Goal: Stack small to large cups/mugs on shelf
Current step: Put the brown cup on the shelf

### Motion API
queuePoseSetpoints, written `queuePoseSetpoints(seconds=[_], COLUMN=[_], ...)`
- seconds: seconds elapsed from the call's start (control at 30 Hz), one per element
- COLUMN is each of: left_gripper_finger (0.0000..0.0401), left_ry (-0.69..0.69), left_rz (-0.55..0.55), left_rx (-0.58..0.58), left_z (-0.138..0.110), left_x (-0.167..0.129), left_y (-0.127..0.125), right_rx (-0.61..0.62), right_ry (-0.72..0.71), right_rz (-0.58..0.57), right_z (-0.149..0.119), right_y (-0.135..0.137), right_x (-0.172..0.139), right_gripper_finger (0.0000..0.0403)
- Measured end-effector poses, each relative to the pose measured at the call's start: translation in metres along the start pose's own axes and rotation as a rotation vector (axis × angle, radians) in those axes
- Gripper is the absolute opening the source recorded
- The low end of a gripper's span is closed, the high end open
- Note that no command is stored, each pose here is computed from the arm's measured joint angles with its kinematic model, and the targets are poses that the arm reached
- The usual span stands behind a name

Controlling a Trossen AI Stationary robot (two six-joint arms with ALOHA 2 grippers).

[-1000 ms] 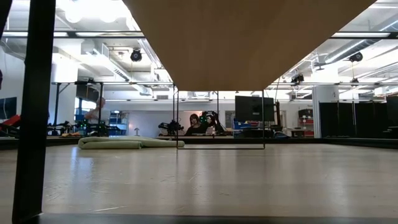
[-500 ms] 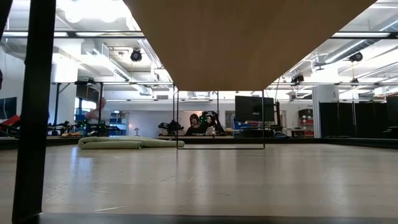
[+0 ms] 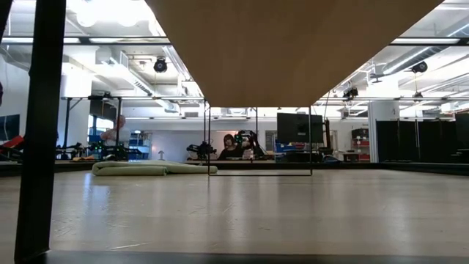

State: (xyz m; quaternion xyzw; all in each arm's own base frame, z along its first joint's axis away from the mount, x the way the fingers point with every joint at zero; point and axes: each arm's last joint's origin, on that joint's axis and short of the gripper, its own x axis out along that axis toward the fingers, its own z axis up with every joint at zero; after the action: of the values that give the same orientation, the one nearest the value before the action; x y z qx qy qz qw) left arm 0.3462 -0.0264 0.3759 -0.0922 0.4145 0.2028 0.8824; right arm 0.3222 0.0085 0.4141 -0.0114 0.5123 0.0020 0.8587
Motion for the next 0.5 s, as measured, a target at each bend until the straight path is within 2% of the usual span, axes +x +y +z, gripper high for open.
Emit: queuePoseSetpoints(seconds=[0.5], left_gripper_finger=[0.0047], left_ry=[0.001], left_rz=[0.000], left_rx=[0.001], left_z=[-0.0001], left_x=[-0.0004], left_y=[0.0003], right_rx=[-0.028], right_ry=[-0.005], right_rz=[-0.008], right_z=[0.0008], right_y=[-0.0009], right_x=[0.0053], right_gripper_finger=[0.0009])
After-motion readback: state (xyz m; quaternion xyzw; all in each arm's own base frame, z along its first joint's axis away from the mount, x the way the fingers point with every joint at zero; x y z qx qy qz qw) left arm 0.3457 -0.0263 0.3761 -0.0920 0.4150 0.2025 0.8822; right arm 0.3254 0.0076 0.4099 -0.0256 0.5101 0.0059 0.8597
